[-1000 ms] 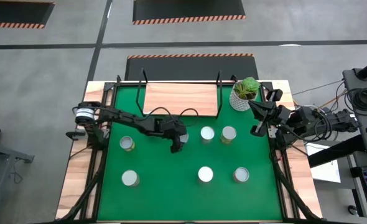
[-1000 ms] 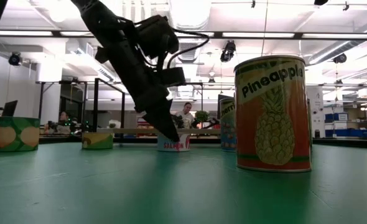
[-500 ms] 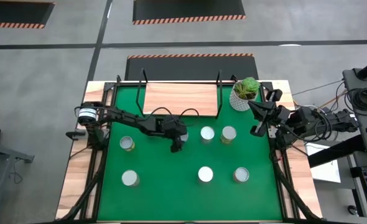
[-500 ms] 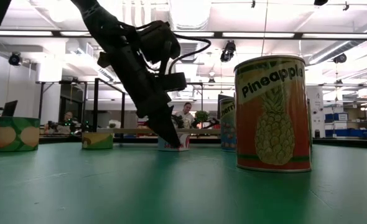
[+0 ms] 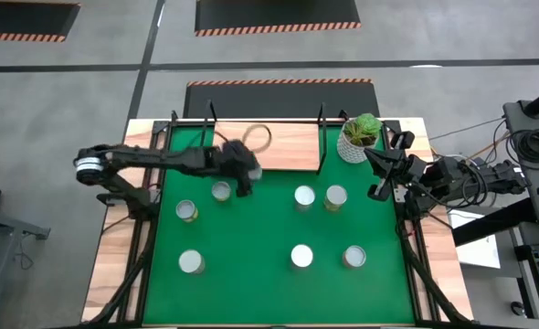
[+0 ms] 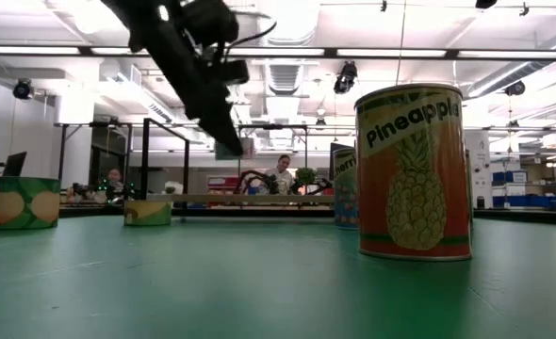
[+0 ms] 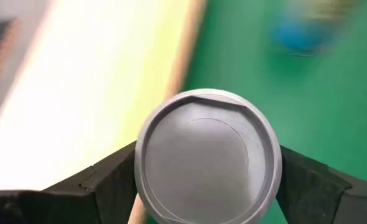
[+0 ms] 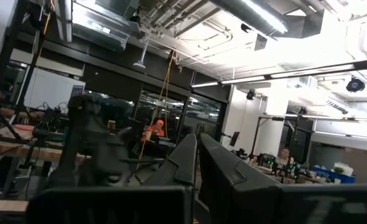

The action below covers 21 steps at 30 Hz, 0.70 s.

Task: Pick and place cans onto a shelf
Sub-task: Put the canned salmon good on the shelf

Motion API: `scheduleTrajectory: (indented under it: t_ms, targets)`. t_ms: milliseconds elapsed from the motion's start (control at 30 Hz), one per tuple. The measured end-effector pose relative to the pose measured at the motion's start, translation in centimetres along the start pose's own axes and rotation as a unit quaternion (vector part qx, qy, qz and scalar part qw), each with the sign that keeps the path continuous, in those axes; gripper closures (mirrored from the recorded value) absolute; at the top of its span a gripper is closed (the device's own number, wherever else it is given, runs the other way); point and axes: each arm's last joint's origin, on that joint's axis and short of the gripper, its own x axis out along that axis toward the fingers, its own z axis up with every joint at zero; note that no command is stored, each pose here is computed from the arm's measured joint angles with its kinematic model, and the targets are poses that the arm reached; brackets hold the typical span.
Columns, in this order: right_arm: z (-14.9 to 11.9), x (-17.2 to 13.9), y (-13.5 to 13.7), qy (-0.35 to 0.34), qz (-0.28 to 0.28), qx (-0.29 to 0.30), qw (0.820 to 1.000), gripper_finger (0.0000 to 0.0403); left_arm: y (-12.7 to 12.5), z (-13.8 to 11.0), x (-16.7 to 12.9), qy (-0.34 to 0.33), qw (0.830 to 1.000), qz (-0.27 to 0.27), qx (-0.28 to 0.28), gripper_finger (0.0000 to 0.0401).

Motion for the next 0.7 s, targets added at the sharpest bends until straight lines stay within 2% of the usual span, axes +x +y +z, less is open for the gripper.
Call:
scheduleTrajectory:
  t_ms: [100, 200, 467, 700]
  targets:
    - [0.0, 0.0, 0.0, 0.000, 0.000, 0.011, 1.000, 0.0392, 2.6, -0.8, 0.6, 0.029, 0.996, 0.054, -0.069, 0.0109]
    - [0.0, 0.0, 0.0, 0.000, 0.000, 0.012, 1.000, 0.0392, 4.1, -1.5, 1.6, 0.054, 0.991, 0.063, -0.103, 0.0107]
    - [0.0, 0.0, 0.0, 0.000, 0.001, 0.005, 1.000, 0.0392, 4.8, -2.5, 4.5, 0.091, 0.990, 0.063, -0.087, 0.0104]
    - [0.0, 0.0, 0.0, 0.001, 0.001, 0.003, 1.000, 0.0392, 4.8, -2.5, 4.4, 0.092, 0.992, 0.060, -0.066, 0.0095]
